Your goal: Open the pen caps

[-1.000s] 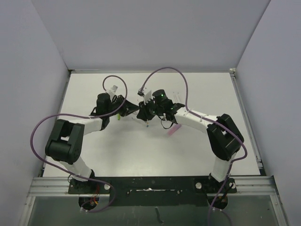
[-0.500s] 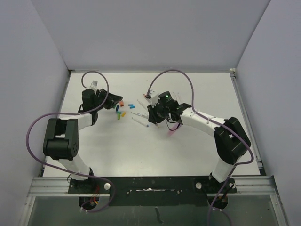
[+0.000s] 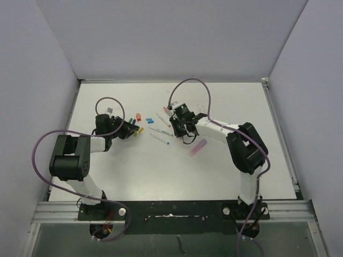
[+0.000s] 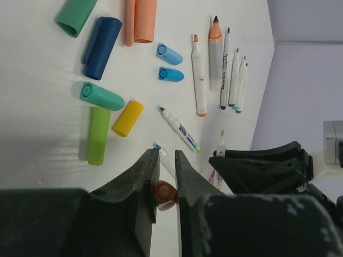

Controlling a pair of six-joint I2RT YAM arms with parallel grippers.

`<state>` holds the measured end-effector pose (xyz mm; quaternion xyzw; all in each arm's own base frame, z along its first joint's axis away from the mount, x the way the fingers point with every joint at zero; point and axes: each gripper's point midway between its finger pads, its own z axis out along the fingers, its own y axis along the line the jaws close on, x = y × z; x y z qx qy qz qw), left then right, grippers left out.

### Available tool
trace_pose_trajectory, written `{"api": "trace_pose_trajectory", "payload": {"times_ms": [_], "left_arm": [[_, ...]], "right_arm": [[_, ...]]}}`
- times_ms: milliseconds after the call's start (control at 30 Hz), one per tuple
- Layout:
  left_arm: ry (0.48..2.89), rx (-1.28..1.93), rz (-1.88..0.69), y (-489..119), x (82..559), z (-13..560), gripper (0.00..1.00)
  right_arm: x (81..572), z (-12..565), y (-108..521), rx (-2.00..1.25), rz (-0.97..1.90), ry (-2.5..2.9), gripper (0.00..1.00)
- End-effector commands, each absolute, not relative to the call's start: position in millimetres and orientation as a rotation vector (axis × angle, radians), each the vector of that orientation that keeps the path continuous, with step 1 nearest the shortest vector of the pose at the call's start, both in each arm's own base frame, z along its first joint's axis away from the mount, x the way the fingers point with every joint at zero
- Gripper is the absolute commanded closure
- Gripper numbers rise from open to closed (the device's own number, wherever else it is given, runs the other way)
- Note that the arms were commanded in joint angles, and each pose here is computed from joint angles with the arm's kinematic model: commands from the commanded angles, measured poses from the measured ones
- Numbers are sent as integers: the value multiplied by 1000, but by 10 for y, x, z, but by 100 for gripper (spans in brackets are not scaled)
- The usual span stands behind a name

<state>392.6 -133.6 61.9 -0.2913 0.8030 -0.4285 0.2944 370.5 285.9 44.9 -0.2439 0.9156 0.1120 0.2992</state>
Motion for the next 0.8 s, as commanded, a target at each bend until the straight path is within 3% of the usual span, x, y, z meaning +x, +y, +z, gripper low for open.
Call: {"api": "trace_pose_trajectory", "payload": {"times_ms": [0,267,567,767], "left_arm": [[2105,-733,-1137,-1305,4006,641,89],[2119,-753,-1131,-1283,3983,570,73],[2101,-763,-1133,-1246,3967,627,67],[1995,-693,-1168,-1250,3992,976,57]], "right_arm": [[3871,568,2827,-553,253,2406,100],[3871,417,2781,-531,242,2447,95],[3869,367,2762,-517,252,2464,88],[3861,353,2760,-512,264,2472,71]]}}
